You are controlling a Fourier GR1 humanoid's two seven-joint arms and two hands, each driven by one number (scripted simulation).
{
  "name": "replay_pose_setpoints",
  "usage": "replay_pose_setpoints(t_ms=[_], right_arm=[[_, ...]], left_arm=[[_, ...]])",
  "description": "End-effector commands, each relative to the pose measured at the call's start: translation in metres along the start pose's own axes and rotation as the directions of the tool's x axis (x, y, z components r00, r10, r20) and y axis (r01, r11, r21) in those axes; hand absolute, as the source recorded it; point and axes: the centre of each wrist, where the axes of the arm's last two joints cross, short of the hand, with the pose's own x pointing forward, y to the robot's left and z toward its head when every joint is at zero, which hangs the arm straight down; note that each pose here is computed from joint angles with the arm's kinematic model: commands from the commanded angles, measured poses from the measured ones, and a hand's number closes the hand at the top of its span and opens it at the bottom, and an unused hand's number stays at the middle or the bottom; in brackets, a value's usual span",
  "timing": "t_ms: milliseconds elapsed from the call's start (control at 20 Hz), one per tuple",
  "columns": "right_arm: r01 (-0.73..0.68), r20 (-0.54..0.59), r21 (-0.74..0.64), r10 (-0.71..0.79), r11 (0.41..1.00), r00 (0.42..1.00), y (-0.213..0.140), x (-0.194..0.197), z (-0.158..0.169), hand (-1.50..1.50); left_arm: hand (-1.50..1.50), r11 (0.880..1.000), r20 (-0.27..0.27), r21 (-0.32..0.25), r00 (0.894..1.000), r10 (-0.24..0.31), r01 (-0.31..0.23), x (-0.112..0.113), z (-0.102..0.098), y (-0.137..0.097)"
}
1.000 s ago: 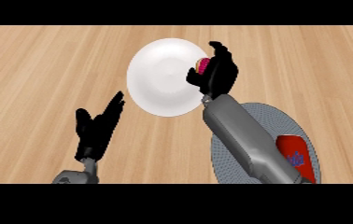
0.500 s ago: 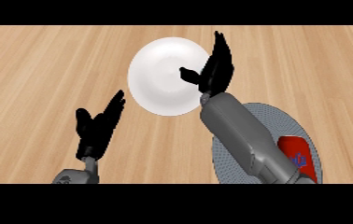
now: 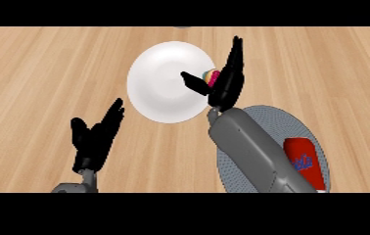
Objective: Pick the cupcake from the placemat and place it in the plate
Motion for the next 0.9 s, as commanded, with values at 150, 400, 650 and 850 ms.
replay_pose_setpoints(t_ms=[150,400,650,850], right_arm=[[0.173,-0.036,0.156,-0.169,0.973,0.985,-0.023,-0.006,0.050,-1.50],[0.192,-0.023,0.279,-0.193,0.941,0.981,-0.057,-0.031,0.067,-1.50],[0.092,-0.016,0.321,-0.092,0.943,0.996,-0.054,-0.061,0.090,-1.50],[0.051,-0.008,0.342,-0.051,0.938,0.999,-0.074,-0.059,0.099,-1.50]], left_arm=[[0.00,0.999,-0.063,0.040,0.998,0.017,-0.015,-0.017,0.002,0.010],[0.00,0.998,-0.066,0.067,0.998,0.005,0.000,-0.011,0.006,0.024],[0.00,0.999,-0.075,0.039,0.997,0.015,-0.012,-0.011,0.005,0.022],[0.00,0.998,-0.060,0.061,0.998,0.034,-0.031,-0.020,0.012,0.001]])
